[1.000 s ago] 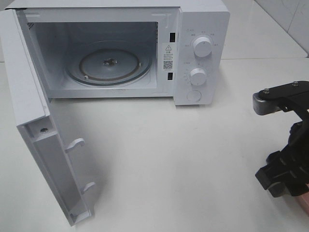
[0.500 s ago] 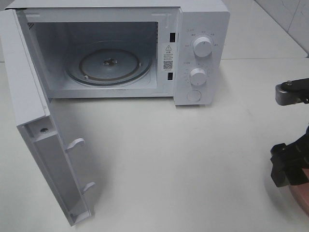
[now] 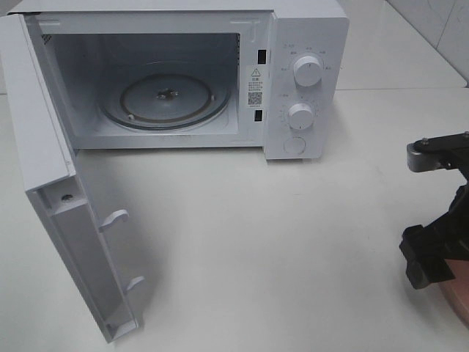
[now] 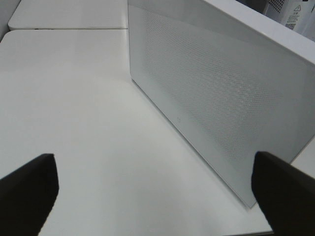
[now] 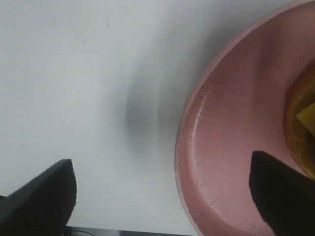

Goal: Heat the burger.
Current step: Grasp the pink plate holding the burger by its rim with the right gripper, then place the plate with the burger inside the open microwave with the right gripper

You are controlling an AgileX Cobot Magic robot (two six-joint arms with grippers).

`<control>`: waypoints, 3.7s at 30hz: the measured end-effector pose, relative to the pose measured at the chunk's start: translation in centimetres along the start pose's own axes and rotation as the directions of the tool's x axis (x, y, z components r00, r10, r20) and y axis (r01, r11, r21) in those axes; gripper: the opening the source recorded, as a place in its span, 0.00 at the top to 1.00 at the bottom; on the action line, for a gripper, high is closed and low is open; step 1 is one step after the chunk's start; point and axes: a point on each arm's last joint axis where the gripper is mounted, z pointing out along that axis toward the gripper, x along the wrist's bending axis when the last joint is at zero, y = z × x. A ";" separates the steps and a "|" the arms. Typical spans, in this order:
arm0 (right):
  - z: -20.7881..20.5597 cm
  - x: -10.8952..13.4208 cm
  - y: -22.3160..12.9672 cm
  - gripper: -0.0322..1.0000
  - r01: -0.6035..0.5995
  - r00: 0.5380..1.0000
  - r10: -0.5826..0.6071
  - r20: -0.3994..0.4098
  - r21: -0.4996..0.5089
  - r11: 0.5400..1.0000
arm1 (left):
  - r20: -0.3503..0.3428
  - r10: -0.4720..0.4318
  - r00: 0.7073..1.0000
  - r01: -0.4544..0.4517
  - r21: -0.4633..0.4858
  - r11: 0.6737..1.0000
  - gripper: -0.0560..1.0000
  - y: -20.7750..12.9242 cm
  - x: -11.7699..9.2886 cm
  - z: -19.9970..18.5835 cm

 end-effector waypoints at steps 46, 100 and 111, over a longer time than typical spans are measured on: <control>5.5 -0.4 -0.1 0.19 -0.027 1.000 0.026 0.011 0.047 0.999 | 0.000 0.000 1.000 0.000 0.000 1.000 0.01 0.0 0.0 0.0; 5.0 -0.1 -0.2 0.96 -0.080 0.983 0.070 0.168 0.051 0.995 | 0.000 0.000 1.000 0.000 0.000 1.000 0.01 0.0 0.0 0.0; 4.6 1.2 -0.4 0.96 -0.033 0.974 0.022 0.225 0.047 0.998 | 0.000 0.000 1.000 0.000 0.000 1.000 0.01 0.0 0.0 0.0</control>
